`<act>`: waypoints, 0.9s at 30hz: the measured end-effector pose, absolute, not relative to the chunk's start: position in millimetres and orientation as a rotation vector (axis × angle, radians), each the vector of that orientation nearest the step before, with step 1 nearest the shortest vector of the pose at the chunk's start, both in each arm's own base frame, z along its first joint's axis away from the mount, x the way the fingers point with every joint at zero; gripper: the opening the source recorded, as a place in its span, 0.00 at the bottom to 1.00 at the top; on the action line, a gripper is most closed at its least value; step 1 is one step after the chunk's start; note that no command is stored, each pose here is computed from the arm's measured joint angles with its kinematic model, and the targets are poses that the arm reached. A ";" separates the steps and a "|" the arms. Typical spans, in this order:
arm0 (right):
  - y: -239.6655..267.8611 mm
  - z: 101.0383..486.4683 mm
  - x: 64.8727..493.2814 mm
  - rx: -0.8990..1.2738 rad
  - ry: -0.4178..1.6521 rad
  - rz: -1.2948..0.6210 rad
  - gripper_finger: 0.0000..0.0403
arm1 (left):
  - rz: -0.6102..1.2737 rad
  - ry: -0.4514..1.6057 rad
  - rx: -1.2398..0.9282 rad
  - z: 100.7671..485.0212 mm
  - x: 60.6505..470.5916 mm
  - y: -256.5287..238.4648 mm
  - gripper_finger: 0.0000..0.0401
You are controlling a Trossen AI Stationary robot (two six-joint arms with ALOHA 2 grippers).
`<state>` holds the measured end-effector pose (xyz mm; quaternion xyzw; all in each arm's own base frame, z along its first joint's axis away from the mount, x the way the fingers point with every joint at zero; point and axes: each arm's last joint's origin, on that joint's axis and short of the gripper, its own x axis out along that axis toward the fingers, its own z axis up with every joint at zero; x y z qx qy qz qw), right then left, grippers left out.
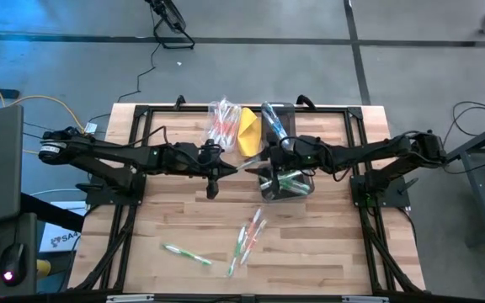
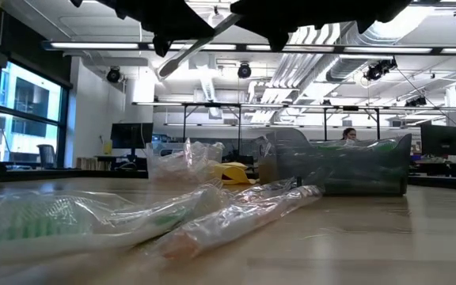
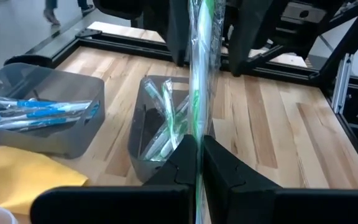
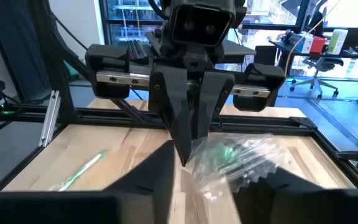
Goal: Pick & Place Toothbrushes
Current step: Put the green toothbrush into the bottom black transparent bin
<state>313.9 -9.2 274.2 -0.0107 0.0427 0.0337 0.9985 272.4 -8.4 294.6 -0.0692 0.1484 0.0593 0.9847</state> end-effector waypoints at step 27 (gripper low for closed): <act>-12.0 265.1 309.3 0.034 0.213 0.052 0.04 | 0.133 0.311 -0.133 293.3 272.0 -7.9 0.36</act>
